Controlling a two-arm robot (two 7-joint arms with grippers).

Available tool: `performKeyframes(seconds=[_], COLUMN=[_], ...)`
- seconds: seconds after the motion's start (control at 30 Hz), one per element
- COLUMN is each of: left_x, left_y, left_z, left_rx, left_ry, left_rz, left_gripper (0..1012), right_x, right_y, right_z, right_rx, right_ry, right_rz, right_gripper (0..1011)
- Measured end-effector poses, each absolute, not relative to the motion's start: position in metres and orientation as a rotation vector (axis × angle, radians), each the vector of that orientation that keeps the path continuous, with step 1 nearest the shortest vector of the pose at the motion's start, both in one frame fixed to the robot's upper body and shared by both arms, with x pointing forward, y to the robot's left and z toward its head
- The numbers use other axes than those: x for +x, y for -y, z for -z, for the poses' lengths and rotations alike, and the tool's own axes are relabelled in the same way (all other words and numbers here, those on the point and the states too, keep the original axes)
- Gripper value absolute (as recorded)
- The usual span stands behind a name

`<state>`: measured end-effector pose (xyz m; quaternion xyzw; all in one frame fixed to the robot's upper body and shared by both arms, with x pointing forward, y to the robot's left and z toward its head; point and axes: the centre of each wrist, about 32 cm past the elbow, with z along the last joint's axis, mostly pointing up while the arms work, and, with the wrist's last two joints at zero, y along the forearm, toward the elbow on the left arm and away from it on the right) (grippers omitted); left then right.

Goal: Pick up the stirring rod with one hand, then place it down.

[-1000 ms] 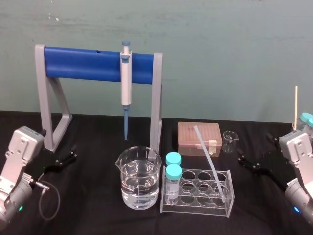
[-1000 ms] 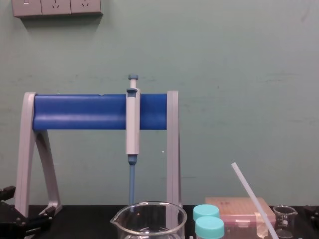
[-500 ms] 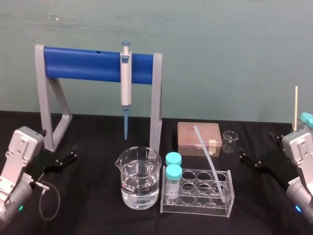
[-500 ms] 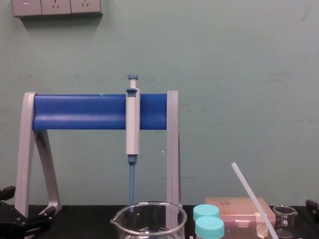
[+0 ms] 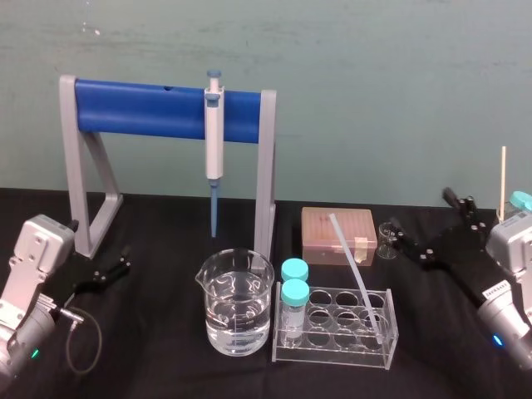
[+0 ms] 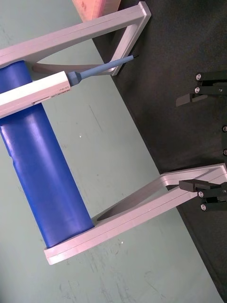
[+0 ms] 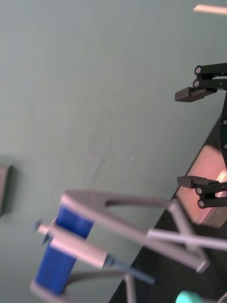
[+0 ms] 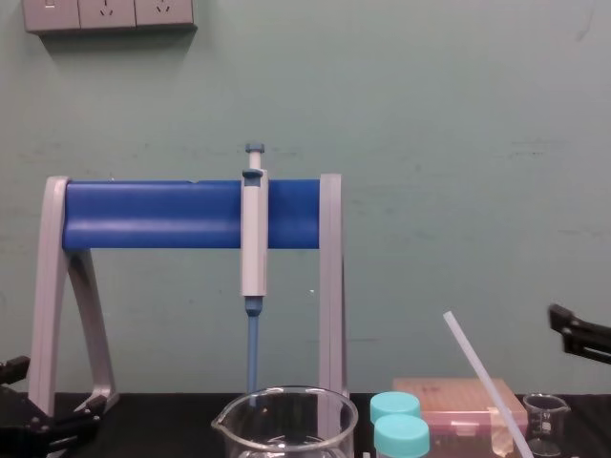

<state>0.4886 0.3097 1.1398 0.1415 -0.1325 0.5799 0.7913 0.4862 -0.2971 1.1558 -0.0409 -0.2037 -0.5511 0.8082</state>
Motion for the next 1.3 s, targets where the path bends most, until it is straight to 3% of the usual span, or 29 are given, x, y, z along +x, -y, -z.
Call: performKeyframes(seconds=[0.47, 1.3], left_x=[0.489, 0.489], left_y=[-0.31, -0.31], left_z=[-1.14, -1.14], left_rx=[0.304, 0.304], left_ry=[0.285, 0.285], left_rz=[-1.248, -1.248], left_gripper=[1001, 1000], right_x=[0.5, 0.529], right_y=[0.276, 0.268], right_z=[-1.162, -1.148], right_rx=[0.012, 0.004], right_ry=[0.487, 0.2], right_rz=[0.961, 0.835], right_gripper=[1003, 1003])
